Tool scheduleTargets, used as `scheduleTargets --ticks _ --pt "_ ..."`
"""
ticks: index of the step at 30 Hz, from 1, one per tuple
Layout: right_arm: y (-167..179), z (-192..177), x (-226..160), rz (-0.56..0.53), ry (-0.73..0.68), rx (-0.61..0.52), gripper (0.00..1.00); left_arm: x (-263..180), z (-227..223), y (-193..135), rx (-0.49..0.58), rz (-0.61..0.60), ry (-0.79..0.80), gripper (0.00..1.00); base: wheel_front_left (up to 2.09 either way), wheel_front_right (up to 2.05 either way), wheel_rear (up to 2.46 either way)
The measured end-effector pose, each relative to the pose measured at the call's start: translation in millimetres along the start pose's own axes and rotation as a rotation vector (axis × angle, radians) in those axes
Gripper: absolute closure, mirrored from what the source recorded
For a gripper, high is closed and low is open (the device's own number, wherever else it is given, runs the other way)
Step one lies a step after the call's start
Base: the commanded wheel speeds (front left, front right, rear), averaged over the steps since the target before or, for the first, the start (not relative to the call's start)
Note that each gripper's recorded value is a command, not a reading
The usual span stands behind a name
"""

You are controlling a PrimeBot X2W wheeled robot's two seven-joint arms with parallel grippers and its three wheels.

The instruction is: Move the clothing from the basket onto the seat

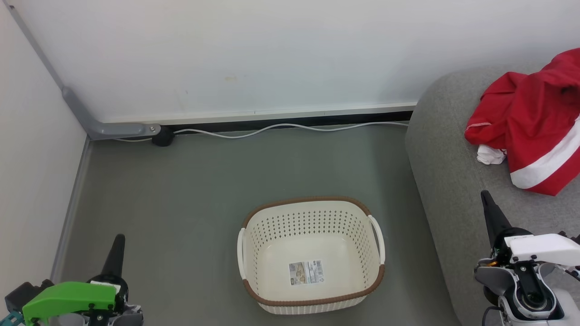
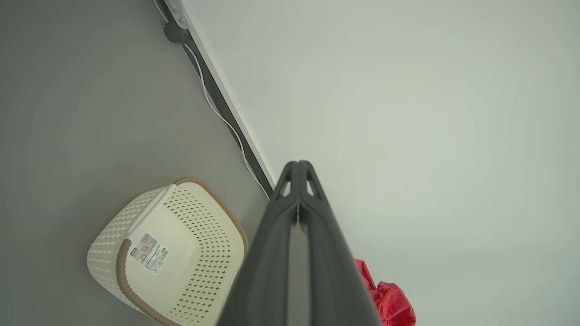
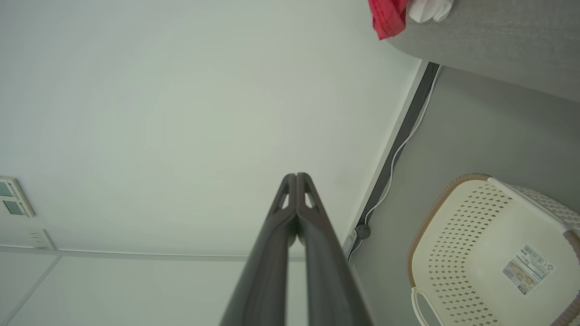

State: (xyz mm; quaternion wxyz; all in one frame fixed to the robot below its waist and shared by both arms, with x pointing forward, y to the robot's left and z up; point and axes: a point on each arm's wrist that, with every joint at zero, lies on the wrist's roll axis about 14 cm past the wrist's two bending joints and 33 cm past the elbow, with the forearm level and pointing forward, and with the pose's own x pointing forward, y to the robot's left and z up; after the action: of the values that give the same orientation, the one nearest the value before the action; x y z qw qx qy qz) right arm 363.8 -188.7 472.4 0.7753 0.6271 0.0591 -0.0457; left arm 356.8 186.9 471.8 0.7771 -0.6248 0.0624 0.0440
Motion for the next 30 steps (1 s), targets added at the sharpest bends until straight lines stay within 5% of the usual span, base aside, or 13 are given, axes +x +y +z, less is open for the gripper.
scheduleTargets --ticks 17,30 --pt "9.4 18.1 5.8 0.057 -0.036 0.214 1.0 11.3 2.2 -12.1 -0.206 -0.059 0.014 1.0 0.0 0.0 0.0" --pt "8.3 18.7 5.6 0.055 -0.039 0.224 1.0 11.9 2.2 -11.1 -0.22 -0.056 0.012 1.0 0.0 0.0 0.0"
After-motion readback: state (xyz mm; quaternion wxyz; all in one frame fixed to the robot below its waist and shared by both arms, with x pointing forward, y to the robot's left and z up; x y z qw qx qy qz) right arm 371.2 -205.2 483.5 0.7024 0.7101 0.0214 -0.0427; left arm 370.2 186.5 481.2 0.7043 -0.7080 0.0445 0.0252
